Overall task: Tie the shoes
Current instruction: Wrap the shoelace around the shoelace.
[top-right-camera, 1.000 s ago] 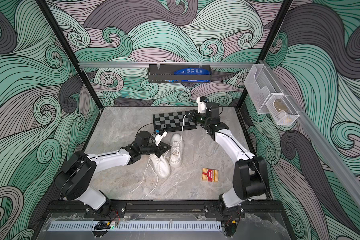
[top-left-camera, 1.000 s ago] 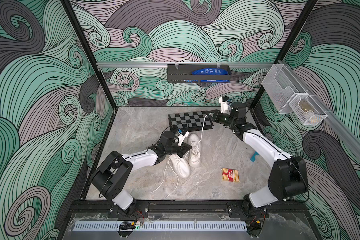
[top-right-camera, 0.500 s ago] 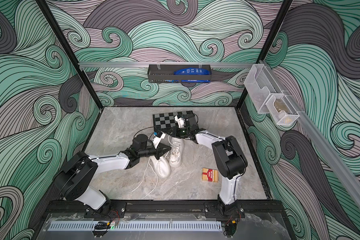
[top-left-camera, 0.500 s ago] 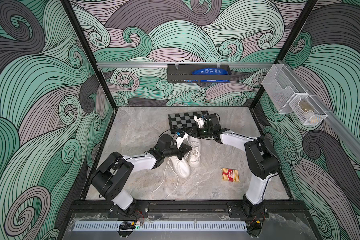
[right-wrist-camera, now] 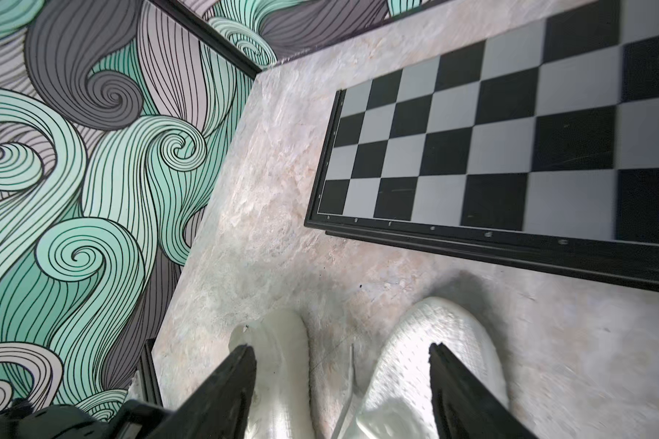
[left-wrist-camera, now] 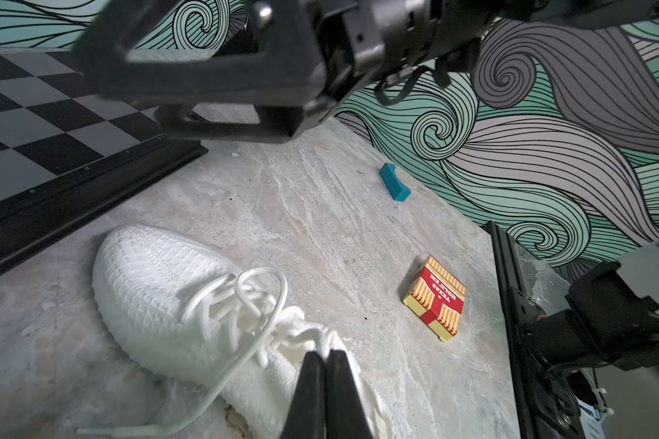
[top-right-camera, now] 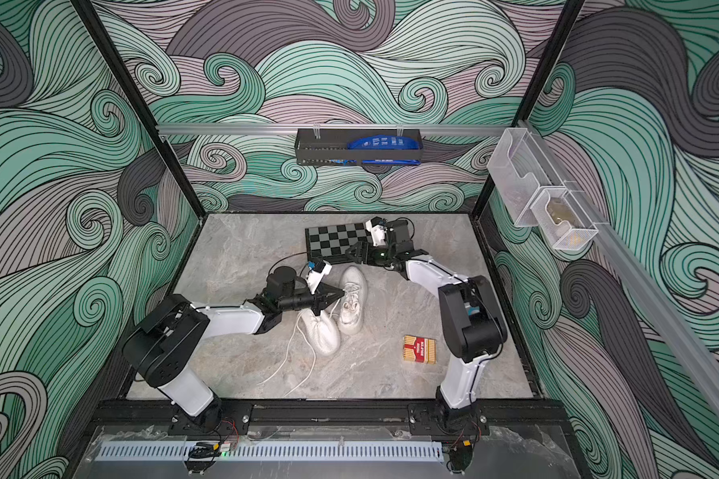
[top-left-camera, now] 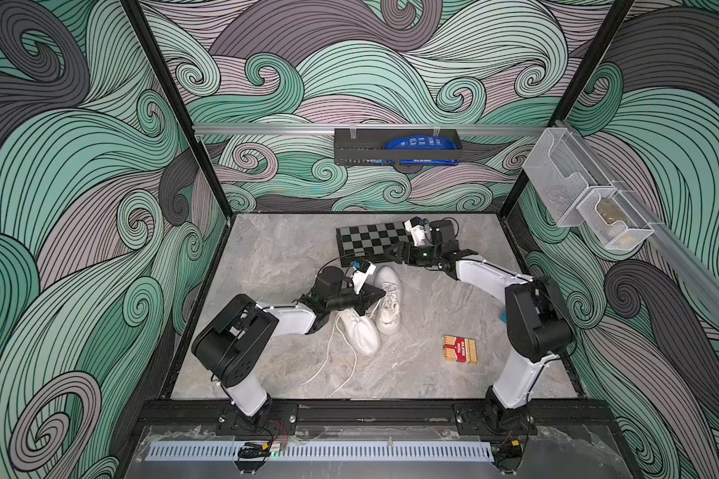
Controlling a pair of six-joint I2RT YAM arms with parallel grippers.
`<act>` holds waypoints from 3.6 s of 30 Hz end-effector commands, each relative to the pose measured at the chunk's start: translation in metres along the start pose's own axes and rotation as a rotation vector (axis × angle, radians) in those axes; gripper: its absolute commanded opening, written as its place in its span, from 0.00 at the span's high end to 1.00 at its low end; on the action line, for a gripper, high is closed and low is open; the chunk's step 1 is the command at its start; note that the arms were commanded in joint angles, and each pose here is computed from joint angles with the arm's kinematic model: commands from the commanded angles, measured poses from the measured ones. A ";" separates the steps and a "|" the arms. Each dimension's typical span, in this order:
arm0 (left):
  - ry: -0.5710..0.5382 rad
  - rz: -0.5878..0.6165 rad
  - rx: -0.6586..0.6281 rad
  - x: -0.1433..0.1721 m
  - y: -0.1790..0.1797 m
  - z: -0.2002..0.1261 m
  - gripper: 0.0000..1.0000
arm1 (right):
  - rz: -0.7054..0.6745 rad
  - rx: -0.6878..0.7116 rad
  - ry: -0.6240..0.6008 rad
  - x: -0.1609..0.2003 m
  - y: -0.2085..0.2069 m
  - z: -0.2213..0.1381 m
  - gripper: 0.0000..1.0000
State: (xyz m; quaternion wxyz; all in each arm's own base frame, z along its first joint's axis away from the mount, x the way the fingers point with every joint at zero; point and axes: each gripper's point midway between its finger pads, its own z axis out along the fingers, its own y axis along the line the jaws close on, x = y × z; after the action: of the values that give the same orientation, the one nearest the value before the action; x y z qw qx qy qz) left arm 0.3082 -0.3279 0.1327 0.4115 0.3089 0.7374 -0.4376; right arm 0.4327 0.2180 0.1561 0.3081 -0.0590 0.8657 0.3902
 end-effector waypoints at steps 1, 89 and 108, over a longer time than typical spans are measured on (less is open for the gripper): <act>-0.057 0.026 0.051 -0.022 -0.003 0.006 1.00 | -0.041 -0.039 0.004 0.013 0.016 -0.022 0.29; 0.254 -0.062 0.062 0.062 0.056 0.030 0.56 | -0.212 -0.265 0.202 0.109 0.014 -0.027 1.00; 0.164 -0.100 -0.031 0.023 0.049 -0.007 1.00 | -0.224 -0.238 0.187 0.106 0.012 -0.029 1.00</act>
State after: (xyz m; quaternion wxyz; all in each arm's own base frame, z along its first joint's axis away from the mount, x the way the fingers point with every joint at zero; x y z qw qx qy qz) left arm 0.3330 -0.3083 0.0862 0.3281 0.3220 0.7801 -0.4244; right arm 0.3294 0.2234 0.1143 0.2482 -0.2228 0.8265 0.4534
